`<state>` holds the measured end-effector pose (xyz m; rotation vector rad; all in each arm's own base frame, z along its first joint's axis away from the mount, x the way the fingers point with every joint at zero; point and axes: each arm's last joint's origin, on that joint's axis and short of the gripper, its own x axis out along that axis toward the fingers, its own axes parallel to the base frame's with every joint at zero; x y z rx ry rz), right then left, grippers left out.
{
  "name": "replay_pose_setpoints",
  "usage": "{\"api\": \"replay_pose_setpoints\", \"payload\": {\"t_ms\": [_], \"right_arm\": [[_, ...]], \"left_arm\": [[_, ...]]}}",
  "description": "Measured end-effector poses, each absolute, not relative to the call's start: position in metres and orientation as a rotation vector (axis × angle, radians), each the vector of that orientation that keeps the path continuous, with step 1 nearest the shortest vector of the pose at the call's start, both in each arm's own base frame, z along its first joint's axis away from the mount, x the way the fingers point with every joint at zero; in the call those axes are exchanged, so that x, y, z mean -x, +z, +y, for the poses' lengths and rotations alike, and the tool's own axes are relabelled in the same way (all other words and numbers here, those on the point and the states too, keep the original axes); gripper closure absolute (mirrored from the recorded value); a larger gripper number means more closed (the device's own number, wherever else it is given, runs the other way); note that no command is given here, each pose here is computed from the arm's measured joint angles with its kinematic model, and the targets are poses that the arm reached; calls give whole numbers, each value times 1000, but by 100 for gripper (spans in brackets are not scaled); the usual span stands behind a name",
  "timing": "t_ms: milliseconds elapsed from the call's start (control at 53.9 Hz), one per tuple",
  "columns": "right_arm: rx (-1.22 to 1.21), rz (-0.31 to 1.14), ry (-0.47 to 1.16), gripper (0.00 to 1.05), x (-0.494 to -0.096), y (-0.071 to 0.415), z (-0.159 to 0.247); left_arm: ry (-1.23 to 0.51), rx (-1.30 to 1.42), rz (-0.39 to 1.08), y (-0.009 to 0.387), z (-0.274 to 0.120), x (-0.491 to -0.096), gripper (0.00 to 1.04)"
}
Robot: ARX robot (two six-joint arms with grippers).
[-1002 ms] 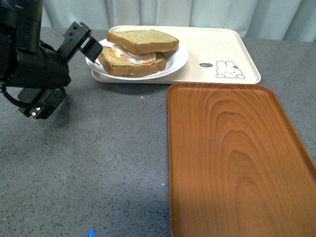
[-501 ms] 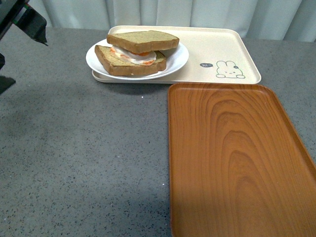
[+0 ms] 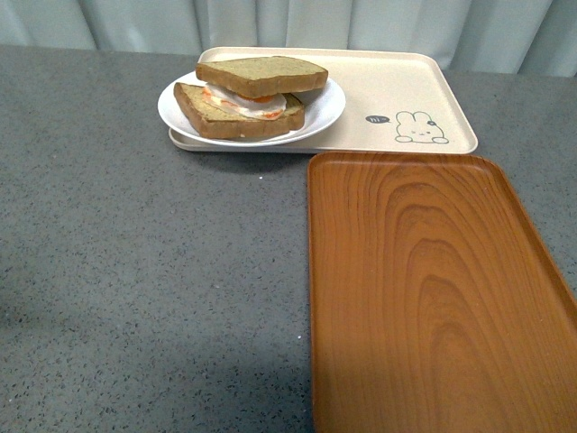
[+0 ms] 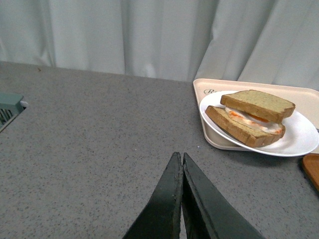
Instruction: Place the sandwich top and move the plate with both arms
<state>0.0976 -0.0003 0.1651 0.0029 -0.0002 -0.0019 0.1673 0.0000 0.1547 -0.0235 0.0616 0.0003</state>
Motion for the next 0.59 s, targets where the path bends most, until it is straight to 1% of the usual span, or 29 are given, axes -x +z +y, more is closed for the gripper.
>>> {"api": "replay_pose_setpoints", "payload": {"t_ms": [130, 594], "right_arm": [[-3, 0, -2, 9, -98, 165, 0], [-3, 0, -2, 9, -98, 165, 0]], "left_arm": [[0, 19, 7, 163, 0, -156, 101], [0, 10, -12, 170, 0, -134, 101]]}}
